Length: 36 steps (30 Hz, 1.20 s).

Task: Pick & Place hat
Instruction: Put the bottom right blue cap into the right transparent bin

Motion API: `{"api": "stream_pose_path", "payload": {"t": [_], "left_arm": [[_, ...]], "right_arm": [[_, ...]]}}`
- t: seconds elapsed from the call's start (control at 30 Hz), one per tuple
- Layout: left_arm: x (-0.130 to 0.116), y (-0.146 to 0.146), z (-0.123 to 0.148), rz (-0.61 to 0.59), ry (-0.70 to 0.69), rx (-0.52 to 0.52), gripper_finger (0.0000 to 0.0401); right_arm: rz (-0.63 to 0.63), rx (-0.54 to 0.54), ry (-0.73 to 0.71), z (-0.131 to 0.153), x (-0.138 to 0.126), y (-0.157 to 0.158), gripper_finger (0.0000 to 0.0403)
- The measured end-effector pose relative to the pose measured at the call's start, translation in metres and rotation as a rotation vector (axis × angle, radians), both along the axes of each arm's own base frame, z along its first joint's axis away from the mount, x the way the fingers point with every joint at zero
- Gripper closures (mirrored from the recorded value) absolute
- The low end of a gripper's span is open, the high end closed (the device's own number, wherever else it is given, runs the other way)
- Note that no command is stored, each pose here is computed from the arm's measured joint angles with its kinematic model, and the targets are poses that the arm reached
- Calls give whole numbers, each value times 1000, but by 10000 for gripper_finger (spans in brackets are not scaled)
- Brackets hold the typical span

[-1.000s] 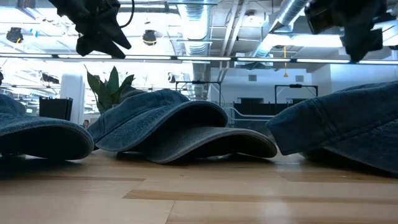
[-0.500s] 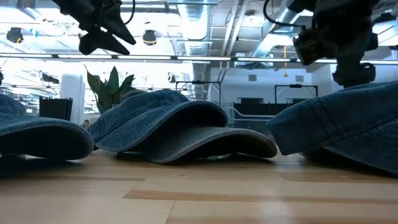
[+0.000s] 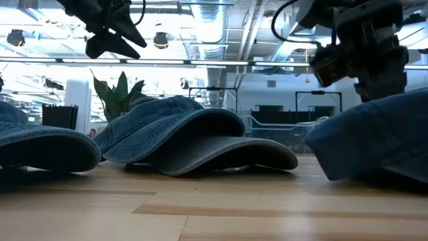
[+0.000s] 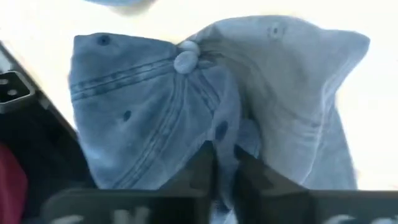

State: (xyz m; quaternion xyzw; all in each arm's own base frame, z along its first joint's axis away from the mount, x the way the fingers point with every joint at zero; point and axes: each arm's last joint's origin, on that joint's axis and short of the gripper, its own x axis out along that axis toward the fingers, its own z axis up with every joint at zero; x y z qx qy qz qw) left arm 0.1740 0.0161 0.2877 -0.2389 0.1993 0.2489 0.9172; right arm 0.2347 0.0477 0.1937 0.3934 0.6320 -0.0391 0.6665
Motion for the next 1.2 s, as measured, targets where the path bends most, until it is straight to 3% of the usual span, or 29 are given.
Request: {"api": "stream_pose_path", "payload": {"t": [0.13, 0.33, 0.67, 0.8, 0.97, 1.07, 1.2], "left_arm": [[0, 0, 0, -17, 7, 29, 232], [2, 0, 4, -27, -21, 52, 237], [4, 1, 7, -41, -28, 143, 237], [6, 3, 13, -35, -59, 218, 237], [6, 7, 16, -24, -84, 235, 237], [6, 9, 16, -21, -86, 231, 237], [6, 9, 16, -21, -89, 225, 237]], "right_arm": [[-51, 15, -68, 23, -5, 2, 389], [-162, -35, -277, 85, -23, 3, 396], [-427, -495, -584, 168, -63, -24, 400], [-516, -718, -618, 183, -65, -50, 401], [-547, -905, -655, 193, -57, -90, 402], [-516, -942, -677, 194, -49, -121, 402], [-467, -912, -655, 183, -41, -165, 402]]}}
